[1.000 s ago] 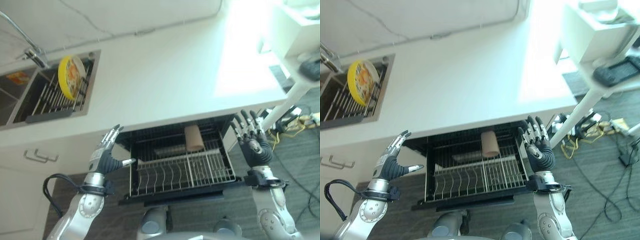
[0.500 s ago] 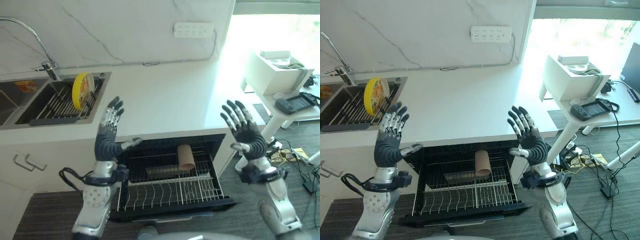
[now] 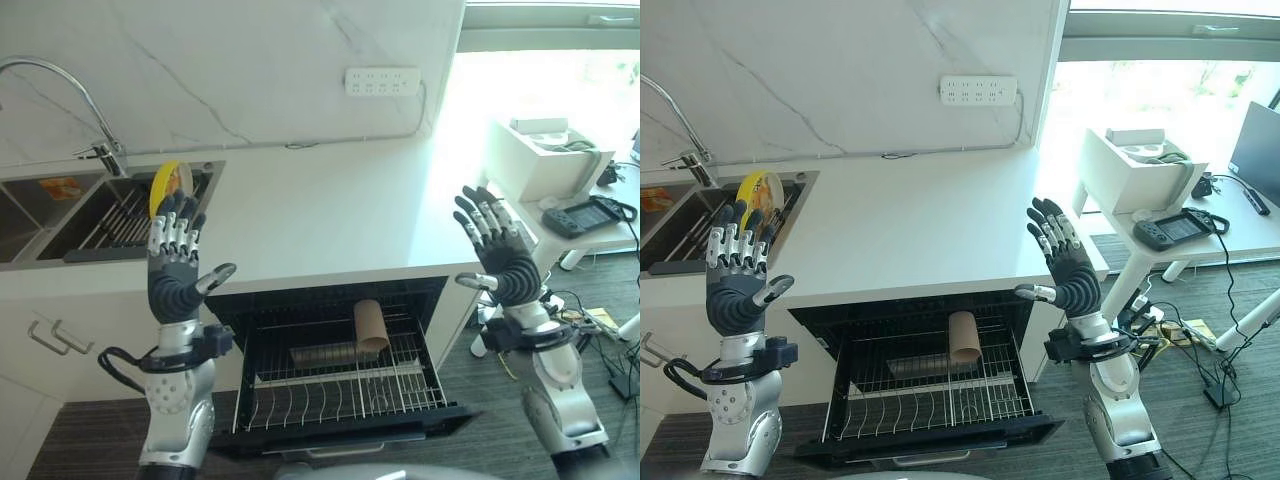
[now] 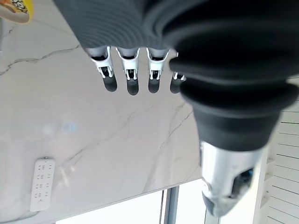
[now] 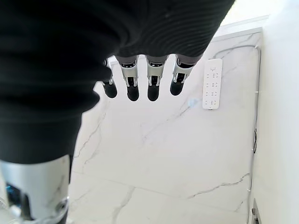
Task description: Place the dishes in the dishwasher.
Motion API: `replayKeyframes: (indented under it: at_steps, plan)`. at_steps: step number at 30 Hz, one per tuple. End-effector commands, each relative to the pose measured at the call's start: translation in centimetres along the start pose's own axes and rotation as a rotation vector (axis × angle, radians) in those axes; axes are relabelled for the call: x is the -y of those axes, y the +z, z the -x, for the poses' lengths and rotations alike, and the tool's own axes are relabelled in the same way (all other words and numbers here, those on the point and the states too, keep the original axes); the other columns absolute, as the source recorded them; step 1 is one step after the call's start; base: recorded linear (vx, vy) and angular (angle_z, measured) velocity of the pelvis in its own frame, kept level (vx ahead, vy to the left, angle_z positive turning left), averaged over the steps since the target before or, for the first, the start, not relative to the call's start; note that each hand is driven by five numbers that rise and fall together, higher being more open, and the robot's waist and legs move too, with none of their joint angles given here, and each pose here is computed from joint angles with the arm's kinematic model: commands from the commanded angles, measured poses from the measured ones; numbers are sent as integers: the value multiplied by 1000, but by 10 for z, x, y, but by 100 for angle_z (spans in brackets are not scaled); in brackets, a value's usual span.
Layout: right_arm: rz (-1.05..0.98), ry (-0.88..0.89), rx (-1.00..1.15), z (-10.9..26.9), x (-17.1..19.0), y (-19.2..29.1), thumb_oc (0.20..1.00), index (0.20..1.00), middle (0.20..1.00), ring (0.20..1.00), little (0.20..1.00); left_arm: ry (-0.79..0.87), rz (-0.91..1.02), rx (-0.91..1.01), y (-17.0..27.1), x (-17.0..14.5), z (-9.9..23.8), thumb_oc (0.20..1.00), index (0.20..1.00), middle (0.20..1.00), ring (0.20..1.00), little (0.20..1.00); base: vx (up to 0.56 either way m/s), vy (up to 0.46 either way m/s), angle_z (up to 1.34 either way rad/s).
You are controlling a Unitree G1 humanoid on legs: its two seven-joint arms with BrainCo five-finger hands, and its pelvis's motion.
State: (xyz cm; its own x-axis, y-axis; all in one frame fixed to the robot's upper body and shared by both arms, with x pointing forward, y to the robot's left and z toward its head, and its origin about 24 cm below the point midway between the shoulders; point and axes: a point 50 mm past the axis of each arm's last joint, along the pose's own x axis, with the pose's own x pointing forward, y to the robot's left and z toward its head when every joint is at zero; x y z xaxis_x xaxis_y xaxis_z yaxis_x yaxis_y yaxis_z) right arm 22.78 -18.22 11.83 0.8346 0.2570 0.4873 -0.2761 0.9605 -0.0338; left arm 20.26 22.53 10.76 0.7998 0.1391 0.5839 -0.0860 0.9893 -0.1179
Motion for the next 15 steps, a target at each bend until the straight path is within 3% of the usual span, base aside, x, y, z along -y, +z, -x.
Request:
replayKeyframes:
  at_steps: [1,13,14,15]
  plan:
    - [25,-35,117,-13,5,16,1000,1000,1000,1000,1000,-48,-92,114,20,-7,-19,1000,1000,1000,1000,1000,60,-22,3]
    - [-18,-20,87,-15,-5,10,1000,1000,1000,1000,1000,-60,-161,106,25,-11,-17,1000,1000,1000,1000,1000,-26,-71,5]
    - [-72,-132,168,-13,21,16,1000,1000,1000,1000,1000,-284,-82,74,8,20,-35,1000,1000,1000,1000,1000,-30,-1,28]
    - [-74,-135,169,-14,20,16,1000,1000,1000,1000,1000,-285,-80,77,6,24,-37,1000,1000,1000,1000,1000,32,-2,20]
